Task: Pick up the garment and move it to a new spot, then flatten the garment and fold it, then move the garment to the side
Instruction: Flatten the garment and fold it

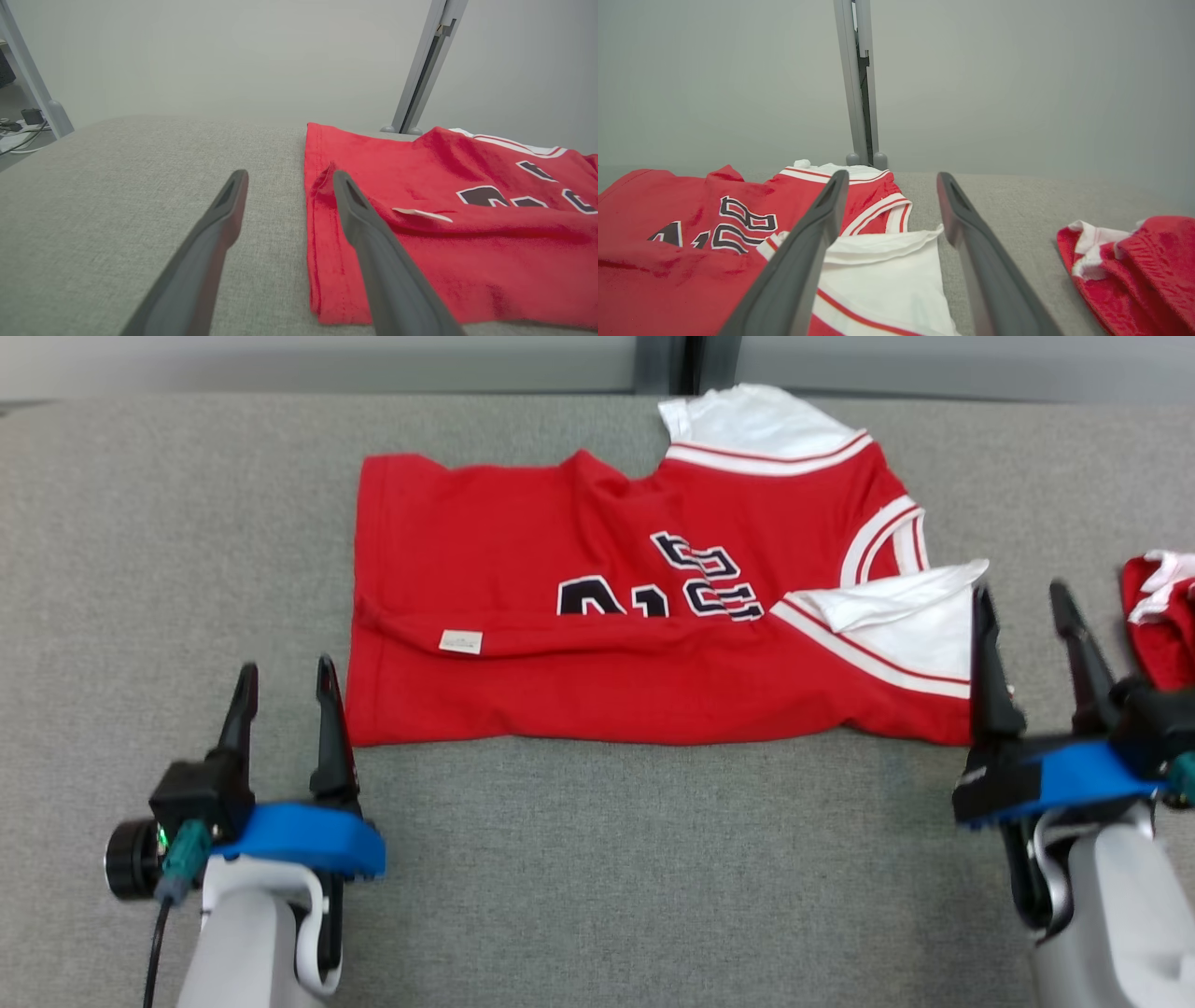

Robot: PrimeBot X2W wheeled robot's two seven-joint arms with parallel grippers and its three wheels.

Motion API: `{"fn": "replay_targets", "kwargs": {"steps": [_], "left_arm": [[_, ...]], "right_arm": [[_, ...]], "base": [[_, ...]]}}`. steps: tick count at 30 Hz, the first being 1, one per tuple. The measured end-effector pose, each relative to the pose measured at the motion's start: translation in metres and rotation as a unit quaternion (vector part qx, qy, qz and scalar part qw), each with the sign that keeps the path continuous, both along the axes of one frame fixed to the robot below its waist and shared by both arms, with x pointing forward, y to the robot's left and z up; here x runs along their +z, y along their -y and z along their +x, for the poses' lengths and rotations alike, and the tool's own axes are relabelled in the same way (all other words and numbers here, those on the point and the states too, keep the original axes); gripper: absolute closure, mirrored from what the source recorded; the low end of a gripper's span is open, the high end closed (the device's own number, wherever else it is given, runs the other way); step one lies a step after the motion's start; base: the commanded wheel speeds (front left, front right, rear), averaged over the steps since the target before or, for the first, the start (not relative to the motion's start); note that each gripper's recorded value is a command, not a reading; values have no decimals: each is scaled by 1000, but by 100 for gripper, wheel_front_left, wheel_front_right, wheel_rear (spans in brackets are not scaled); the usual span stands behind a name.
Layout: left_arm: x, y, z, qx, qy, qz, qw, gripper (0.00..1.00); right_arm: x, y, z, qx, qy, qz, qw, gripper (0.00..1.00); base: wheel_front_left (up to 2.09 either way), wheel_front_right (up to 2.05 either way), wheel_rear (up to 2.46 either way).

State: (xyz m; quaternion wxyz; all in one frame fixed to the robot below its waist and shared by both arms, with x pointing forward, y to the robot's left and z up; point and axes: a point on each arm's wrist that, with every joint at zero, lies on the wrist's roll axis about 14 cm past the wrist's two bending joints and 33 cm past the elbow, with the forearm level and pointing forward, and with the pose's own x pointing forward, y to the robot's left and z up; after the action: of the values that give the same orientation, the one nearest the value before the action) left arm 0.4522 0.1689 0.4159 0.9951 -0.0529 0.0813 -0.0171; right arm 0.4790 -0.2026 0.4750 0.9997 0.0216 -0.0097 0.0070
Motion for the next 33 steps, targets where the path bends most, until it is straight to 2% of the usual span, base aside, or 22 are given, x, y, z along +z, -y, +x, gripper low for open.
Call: {"fn": "replay_targets", "kwargs": {"steps": [9,18,26,33], "left_arm": [[0,-8,-55,17,-15,4,1000,0],[-8,0,-91,2,-34,-2,999,0],[-10,5,-88,-6,-37,-5,999,0],[-15,17,-56,-29,-37,-9,999,0]], "right_arm": [[-26,-10,-60,10,-52,1,999,0],[-43,-13,-95,9,-85,14,996,0],[-48,-15,-95,11,-92,17,996,0],[-48,-8,-69,0,-86,15,996,0]], "base": [[0,0,0],[0,0,0],[0,0,0],[0,0,0]]}}
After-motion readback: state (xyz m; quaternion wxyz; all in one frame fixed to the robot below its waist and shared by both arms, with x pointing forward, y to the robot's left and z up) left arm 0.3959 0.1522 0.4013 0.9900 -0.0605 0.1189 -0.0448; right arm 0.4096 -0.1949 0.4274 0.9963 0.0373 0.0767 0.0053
